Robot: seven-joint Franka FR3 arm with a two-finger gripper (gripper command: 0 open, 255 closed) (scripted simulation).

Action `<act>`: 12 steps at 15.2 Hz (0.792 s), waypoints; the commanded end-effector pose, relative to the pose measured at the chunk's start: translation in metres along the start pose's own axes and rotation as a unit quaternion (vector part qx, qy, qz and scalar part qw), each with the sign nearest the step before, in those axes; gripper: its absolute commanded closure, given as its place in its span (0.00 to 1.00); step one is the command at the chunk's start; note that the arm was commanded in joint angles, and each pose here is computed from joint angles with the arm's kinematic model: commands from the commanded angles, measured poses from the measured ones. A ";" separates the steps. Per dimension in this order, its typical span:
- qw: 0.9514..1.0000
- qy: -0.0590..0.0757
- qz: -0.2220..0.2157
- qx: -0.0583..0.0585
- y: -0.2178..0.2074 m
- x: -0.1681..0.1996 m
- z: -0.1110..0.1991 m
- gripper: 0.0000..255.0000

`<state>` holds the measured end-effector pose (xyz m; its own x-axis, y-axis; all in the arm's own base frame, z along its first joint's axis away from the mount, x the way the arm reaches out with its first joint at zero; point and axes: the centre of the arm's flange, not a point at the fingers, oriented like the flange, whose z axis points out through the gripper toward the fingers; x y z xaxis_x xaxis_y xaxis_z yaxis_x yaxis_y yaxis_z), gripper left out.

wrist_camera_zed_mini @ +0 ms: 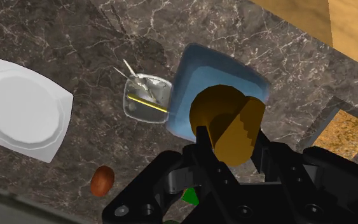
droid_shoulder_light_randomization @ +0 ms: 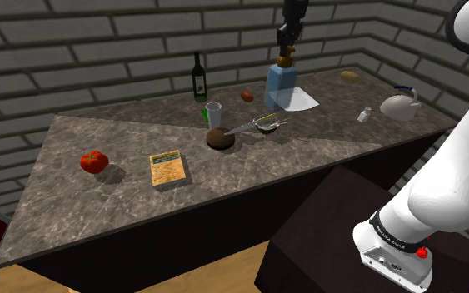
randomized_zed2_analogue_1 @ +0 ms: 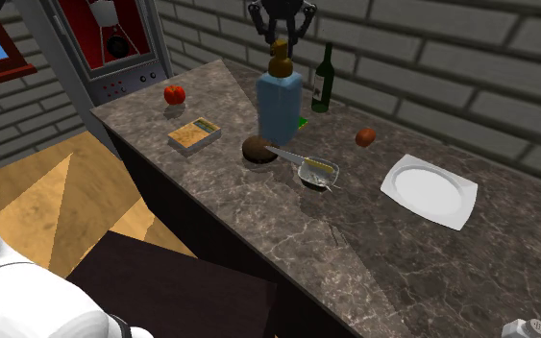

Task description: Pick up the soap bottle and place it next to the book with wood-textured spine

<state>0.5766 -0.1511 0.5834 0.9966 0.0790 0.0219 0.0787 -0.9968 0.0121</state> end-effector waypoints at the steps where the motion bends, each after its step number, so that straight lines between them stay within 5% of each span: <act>1: 1.000 0.001 0.000 0.000 -0.026 0.003 0.009 1.00; 12: 1.000 0.001 0.000 0.000 -0.159 0.025 0.062 1.00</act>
<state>0.5918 -0.0047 0.5251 0.9966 0.0795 0.0222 0.0792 -0.9968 0.0128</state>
